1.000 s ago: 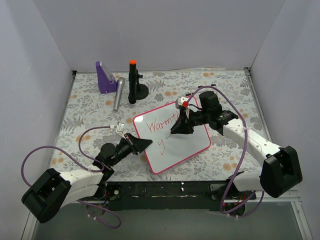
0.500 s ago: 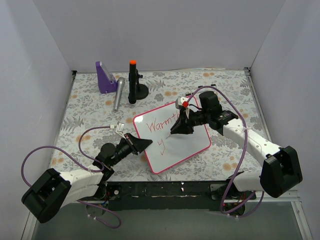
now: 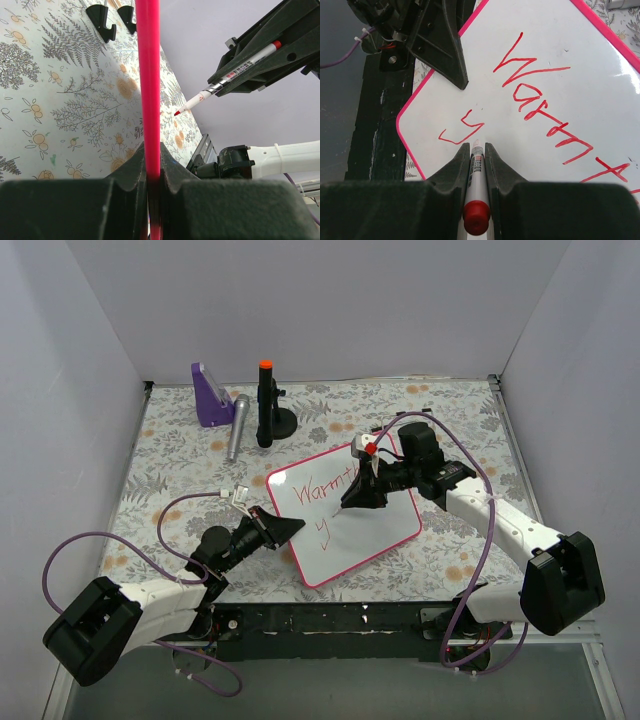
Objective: Write a sentence on the whiteboard
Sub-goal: Write on the whiteboard with the whiteboard marker without the cap.
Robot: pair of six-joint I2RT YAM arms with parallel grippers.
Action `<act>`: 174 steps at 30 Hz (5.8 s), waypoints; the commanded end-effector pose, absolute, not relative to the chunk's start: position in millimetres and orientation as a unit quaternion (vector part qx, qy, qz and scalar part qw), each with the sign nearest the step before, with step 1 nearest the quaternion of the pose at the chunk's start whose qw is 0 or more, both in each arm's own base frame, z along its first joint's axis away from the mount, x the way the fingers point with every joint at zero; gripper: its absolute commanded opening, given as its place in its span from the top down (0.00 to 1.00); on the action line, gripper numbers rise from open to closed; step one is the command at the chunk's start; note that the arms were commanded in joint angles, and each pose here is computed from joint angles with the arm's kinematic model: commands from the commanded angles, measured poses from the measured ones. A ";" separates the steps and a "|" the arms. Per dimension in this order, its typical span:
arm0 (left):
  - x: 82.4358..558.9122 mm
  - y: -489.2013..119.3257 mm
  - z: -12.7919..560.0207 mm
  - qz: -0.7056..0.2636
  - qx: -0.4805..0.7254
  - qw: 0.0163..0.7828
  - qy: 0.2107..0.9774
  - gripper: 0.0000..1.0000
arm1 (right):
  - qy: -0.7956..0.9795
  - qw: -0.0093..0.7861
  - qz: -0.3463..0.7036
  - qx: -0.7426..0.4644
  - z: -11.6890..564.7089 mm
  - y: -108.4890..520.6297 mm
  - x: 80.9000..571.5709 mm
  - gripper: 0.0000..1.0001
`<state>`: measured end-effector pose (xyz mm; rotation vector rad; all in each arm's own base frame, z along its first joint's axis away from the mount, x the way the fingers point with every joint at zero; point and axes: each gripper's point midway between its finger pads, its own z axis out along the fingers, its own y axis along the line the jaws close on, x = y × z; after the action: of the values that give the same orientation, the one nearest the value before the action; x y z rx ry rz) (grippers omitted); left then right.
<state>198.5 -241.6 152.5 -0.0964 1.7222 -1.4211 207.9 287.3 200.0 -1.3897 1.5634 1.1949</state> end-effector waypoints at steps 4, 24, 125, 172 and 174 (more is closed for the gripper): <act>191.2 -239.0 203.7 -0.626 -0.026 0.480 0.614 1.00 | 0.584 0.380 0.467 -0.545 211.6 286.9 206.7 0.99; 190.6 -238.3 203.7 -0.627 -0.027 0.480 0.613 1.00 | 0.582 0.383 0.468 -0.543 213.0 286.0 206.6 0.99; 192.9 -239.7 205.0 -0.625 -0.027 0.481 0.614 1.00 | 0.638 0.325 0.447 -0.536 169.1 298.3 210.2 0.99; 191.9 -239.3 201.8 -0.626 -0.028 0.479 0.615 1.00 | 0.638 0.365 0.456 -0.502 196.2 282.6 236.0 0.99; 191.6 -239.8 201.1 -0.626 -0.027 0.477 0.616 1.00 | 0.637 0.365 0.457 -0.502 196.9 282.9 236.1 0.99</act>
<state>199.1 -241.7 153.5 -0.1119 1.7183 -1.4310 232.6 276.2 180.1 -1.2852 1.7148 1.1600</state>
